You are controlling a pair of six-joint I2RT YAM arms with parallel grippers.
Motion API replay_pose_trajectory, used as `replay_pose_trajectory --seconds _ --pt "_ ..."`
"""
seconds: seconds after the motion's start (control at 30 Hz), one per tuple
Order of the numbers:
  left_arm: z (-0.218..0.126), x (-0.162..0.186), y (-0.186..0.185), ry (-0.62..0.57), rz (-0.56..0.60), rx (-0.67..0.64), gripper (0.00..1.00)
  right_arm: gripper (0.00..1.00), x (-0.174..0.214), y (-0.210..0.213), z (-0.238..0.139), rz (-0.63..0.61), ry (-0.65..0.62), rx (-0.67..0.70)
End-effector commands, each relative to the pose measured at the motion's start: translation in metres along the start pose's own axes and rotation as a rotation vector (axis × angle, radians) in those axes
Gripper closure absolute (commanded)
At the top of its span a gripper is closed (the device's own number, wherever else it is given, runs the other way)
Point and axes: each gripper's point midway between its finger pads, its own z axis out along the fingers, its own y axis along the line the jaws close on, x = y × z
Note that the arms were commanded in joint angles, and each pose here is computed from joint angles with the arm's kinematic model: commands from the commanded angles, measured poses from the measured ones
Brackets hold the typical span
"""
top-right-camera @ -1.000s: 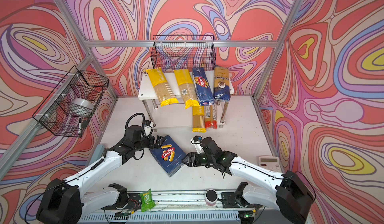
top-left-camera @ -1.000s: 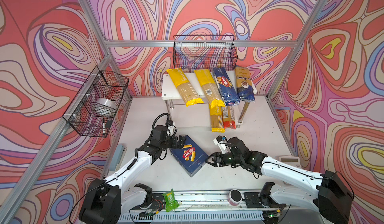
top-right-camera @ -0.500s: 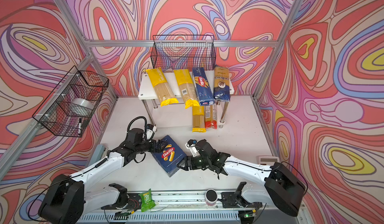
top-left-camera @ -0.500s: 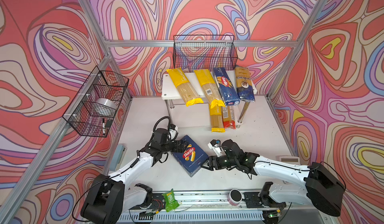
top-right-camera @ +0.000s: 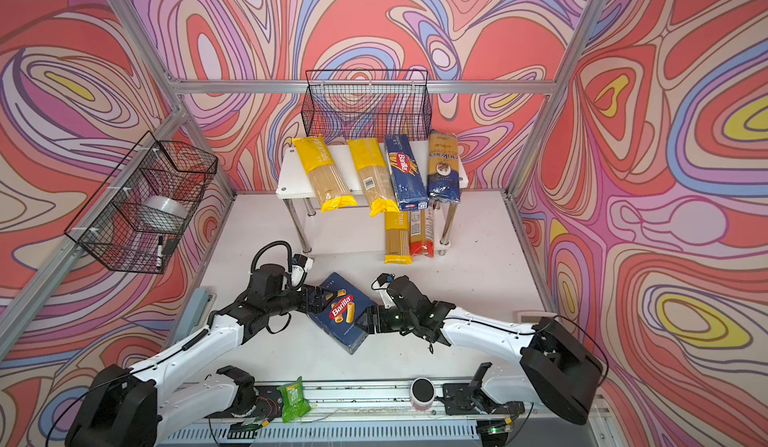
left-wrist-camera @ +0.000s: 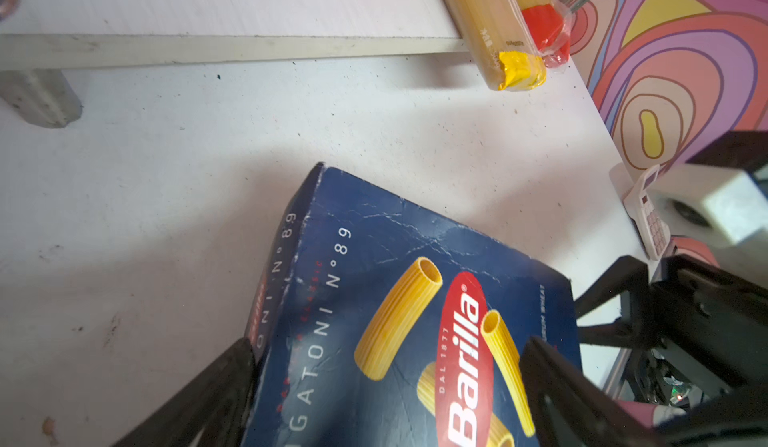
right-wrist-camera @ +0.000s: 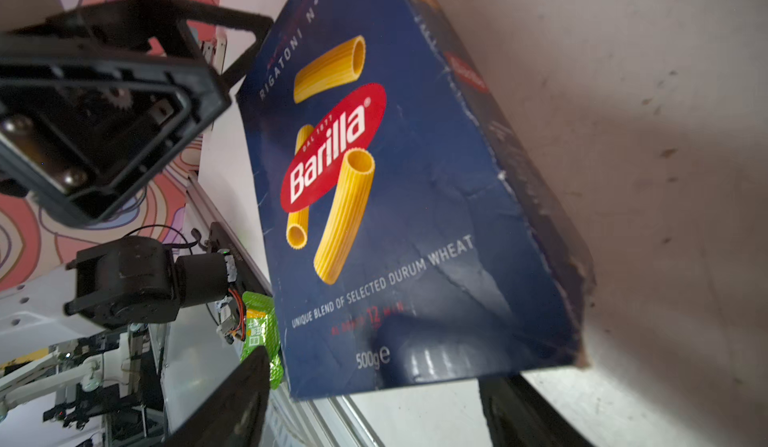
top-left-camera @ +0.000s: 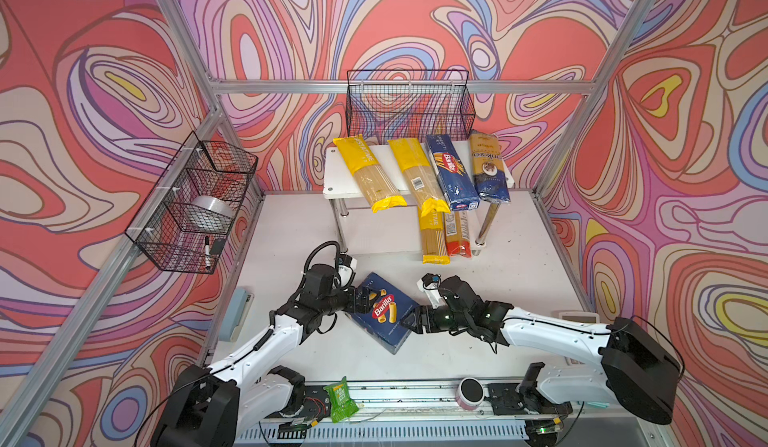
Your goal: Place and organize the pasta boxes and bags onto the shelf
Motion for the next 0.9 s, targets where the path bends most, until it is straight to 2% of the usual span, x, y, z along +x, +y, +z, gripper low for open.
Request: replay_pose_trajectory --seconds 0.0,0.2,0.5,0.57,0.7,0.87 --pt "0.001 0.023 -0.019 0.074 -0.026 0.07 0.0 0.18 -0.046 0.021 -0.009 -0.072 -0.165 -0.006" --pt "0.003 0.035 -0.029 0.096 -0.034 0.085 0.0 0.16 -0.076 0.012 -0.019 -0.082 -0.226 0.048" --pt "-0.006 0.029 -0.05 0.039 -0.027 0.103 0.0 0.16 -0.11 0.003 -0.013 -0.047 -0.258 -0.037" --pt "-0.007 0.032 -0.039 0.033 -0.044 0.049 0.0 0.16 -0.115 0.007 -0.011 -0.06 -0.256 -0.045" --pt "-0.018 0.04 -0.001 0.009 -0.107 -0.155 0.0 0.15 -0.114 0.002 -0.018 -0.089 -0.242 0.013" --pt "-0.03 0.044 0.011 -0.056 -0.129 -0.195 0.0 0.15 -0.091 -0.027 -0.037 -0.103 -0.225 0.157"
